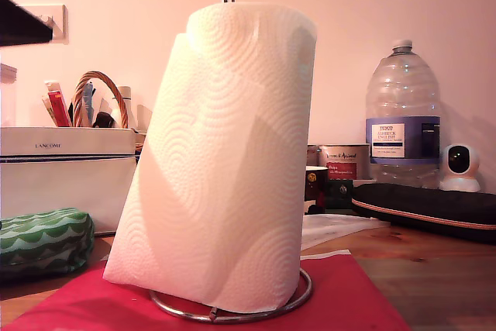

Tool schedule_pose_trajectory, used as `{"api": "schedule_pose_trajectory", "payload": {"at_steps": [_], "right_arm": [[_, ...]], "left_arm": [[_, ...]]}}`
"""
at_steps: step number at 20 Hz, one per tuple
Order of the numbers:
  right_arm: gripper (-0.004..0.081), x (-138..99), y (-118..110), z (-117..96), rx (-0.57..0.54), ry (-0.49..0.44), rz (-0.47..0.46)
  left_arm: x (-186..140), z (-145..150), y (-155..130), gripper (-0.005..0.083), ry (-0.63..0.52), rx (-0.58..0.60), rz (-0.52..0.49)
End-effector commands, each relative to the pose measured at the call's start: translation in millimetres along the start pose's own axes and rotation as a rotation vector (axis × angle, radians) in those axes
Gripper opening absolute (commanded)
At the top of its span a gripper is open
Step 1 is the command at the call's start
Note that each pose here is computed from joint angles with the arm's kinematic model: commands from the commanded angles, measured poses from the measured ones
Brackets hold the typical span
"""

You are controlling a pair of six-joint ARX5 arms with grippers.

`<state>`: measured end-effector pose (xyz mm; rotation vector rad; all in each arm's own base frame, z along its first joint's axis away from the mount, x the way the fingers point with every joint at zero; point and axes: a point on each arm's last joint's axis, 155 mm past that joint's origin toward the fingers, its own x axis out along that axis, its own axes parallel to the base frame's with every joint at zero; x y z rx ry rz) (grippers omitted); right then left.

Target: Insert the paper towel roll into the metallic stand.

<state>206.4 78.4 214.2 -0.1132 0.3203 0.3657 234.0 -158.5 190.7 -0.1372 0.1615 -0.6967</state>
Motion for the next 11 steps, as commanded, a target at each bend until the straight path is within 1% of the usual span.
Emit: {"api": "schedule_pose_trajectory", "payload": {"at_steps": [1,11], "right_arm": [[-0.0010,2.7,0.3,-7.7,0.008,0.027,0.001],[-0.0010,2.8,0.3,-7.7,0.008,0.027,0.001]], "left_arm": [[-0.5,-0.2,-0.7,-0.0019,0.010,-0.005,-0.002],[-7.3,-56.0,5.4,-0.0019,0.230,-0.078,0.031]]}}
